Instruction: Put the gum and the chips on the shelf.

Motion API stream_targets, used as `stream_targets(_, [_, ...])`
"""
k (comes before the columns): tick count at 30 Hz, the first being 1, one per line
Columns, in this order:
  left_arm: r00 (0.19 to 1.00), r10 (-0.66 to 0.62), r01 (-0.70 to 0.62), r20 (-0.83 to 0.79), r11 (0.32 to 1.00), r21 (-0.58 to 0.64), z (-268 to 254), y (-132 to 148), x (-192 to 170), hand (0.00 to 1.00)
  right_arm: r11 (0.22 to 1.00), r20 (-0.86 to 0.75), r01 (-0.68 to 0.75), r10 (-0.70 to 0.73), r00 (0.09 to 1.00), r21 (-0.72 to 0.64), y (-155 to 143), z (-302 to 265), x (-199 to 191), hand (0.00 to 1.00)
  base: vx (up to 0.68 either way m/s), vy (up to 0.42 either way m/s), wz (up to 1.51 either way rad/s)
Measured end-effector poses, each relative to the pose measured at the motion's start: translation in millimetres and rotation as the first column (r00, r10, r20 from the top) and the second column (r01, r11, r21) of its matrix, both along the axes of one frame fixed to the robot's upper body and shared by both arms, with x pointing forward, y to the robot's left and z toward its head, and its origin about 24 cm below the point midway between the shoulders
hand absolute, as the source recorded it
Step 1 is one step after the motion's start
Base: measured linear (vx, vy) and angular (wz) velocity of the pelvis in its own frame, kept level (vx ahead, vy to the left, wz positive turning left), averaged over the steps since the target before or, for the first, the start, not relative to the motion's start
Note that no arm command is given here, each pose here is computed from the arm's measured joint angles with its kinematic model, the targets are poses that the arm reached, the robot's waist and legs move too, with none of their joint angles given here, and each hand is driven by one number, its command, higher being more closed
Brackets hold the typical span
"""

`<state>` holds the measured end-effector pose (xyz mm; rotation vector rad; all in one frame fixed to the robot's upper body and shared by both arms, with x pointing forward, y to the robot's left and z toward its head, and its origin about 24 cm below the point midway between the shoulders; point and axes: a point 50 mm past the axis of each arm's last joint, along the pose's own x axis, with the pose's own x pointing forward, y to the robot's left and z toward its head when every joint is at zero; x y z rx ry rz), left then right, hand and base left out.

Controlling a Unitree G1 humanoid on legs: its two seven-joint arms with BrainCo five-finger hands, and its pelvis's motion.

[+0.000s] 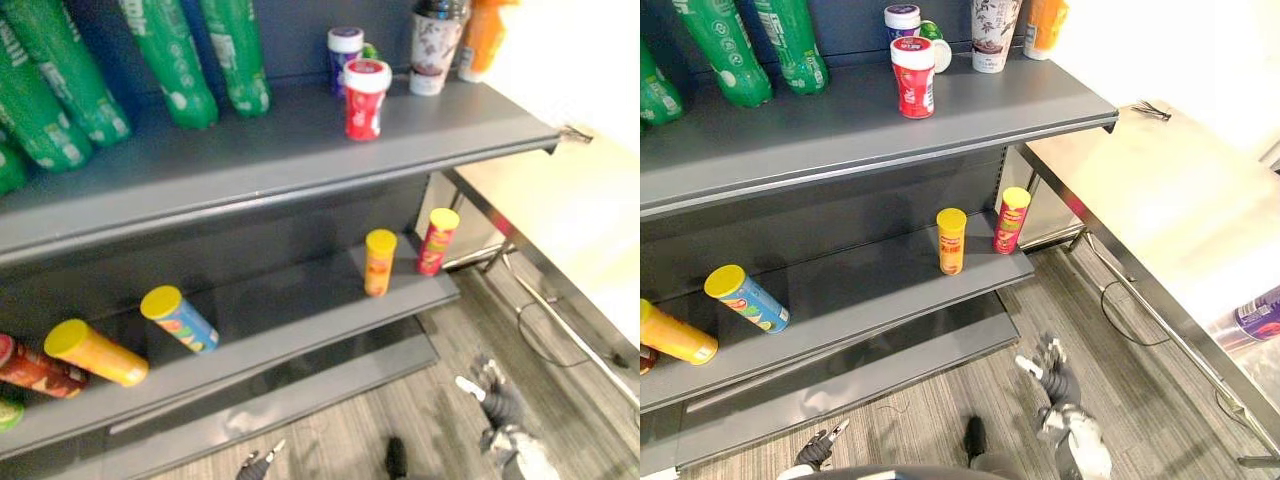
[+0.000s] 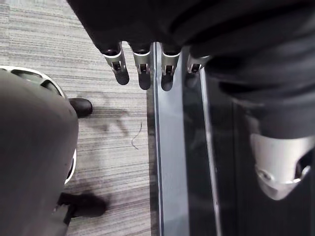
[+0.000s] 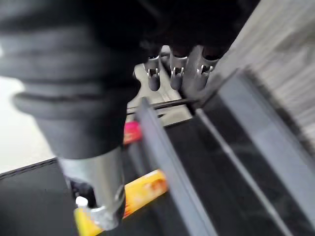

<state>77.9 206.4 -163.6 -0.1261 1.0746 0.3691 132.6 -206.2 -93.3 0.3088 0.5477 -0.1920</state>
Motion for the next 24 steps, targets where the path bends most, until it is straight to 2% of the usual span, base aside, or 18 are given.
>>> stream_targets(3, [1.0,-0.001,0.001,0.001,1.0,0.001,0.0,-0.7,0.7,0.0,0.998,-0.156,0.061,-0.057,0.986,0.021,3.5,-26.4,-15.8,0.0,0.0,-0.011,-0.01])
stream_targets(8, [1.0,-0.004,0.004,0.005,1.0,0.003,0.2,-1.3,1.8,0.0,0.994,-0.305,0.111,-0.113,0.946,-0.023,-4.0,-47.5,-35.7,0.0,0.0,-0.014,-0.03])
stream_targets(13, [1.0,0.001,-0.001,0.017,1.0,0.004,0.7,-1.5,5.0,0.0,0.971,-0.46,0.232,-0.234,0.857,-0.062,-13.1,-65.2,-71.6,0.0,0.0,-0.002,-0.02])
stream_targets(18, [1.0,0.01,-0.01,0.01,1.0,0.0,-0.2,-2.4,6.3,0.0,0.957,-0.512,0.276,-0.281,0.812,-0.088,-16.1,-69.7,-84.2,0.0,0.01,0.002,-0.08])
stream_targets(24, [0.997,0.01,-0.009,0.081,1.0,-0.006,5.8,-5.5,32.3,0.0,0.942,-0.449,0.323,-0.326,0.832,-0.086,-23.0,-64.8,-57.9,0.0,-0.08,0.028,-0.33])
